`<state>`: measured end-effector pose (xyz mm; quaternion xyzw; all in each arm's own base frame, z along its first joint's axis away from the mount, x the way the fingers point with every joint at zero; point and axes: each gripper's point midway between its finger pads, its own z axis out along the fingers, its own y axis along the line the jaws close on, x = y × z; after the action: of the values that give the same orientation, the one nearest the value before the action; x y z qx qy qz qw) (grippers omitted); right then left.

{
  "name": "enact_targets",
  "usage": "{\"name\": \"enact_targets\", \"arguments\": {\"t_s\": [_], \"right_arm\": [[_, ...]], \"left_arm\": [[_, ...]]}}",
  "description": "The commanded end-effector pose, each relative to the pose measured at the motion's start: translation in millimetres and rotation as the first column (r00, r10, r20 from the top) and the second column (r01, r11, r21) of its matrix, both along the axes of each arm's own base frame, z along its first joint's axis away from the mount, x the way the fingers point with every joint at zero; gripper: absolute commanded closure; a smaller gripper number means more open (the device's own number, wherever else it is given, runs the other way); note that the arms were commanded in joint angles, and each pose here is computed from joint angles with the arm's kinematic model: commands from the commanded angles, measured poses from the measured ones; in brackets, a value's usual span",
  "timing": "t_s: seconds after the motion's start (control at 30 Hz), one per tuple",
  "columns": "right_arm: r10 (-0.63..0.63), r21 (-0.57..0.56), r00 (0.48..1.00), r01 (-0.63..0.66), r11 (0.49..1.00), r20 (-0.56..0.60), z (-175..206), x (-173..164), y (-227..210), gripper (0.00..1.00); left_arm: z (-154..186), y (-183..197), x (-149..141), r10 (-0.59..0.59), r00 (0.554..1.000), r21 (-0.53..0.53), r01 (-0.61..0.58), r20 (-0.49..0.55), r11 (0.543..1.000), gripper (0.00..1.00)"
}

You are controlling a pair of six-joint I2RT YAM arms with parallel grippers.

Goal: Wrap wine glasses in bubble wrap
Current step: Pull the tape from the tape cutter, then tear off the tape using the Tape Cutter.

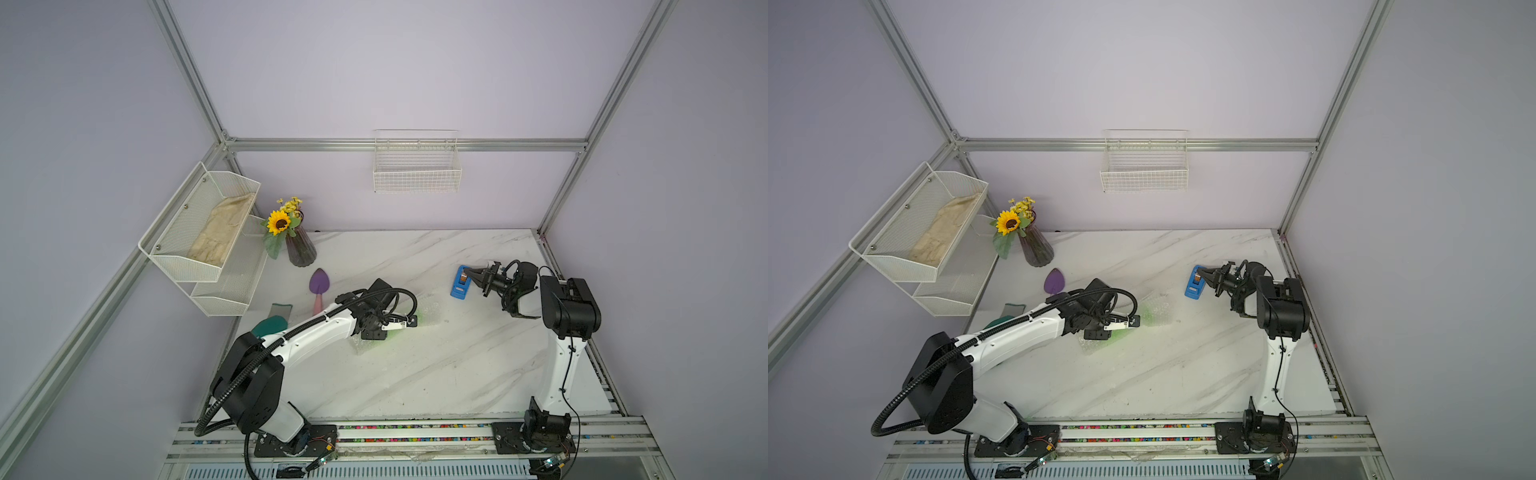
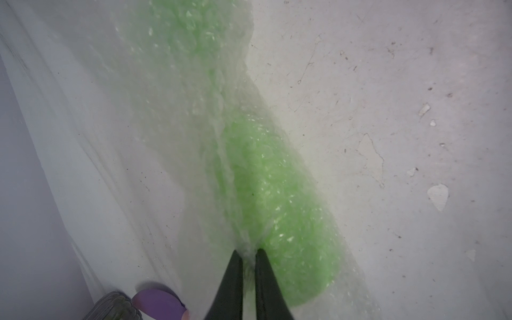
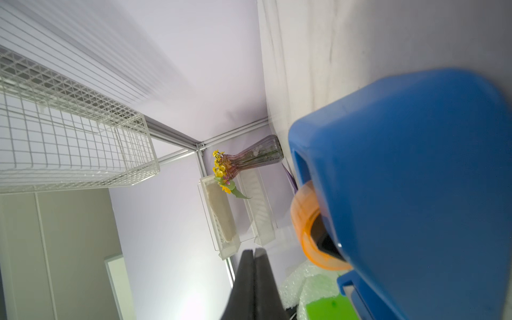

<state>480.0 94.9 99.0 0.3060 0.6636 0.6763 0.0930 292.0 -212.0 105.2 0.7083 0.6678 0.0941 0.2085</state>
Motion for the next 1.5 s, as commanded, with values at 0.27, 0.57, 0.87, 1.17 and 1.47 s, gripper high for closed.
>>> {"name": "enact_targets", "arguments": {"t_s": [0.27, 0.57, 0.87, 1.17, 1.47], "right_arm": [[-0.003, -0.129, 0.990, 0.022, 0.991, 0.143, 68, 37, -3, 1.00], [0.043, -0.185, 0.992, -0.021, 0.982, 0.116, 66, 6, 17, 1.00], [0.110, -0.267, 0.994, -0.114, 0.957, -0.029, -9, -62, 51, 1.00], [0.140, -0.347, 0.981, -0.178, 0.921, -0.132, -57, -91, 52, 1.00], [0.148, -0.438, 0.974, -0.211, 0.874, -0.174, -81, -94, 46, 1.00]], "left_arm": [[-3, -4, -4, -0.016, 1.000, 0.010, 0.016, -0.018, 1.000, 0.88], [-1, -2, -6, -0.015, 1.000, 0.010, 0.015, -0.013, 1.000, 0.88], [-6, -1, -8, -0.018, 0.999, 0.015, 0.018, -0.029, 1.000, 0.88], [-7, 2, -10, -0.015, 1.000, 0.018, 0.015, -0.026, 1.000, 0.89], [-7, 1, -9, -0.016, 1.000, 0.018, 0.016, -0.025, 1.000, 0.89]]}}
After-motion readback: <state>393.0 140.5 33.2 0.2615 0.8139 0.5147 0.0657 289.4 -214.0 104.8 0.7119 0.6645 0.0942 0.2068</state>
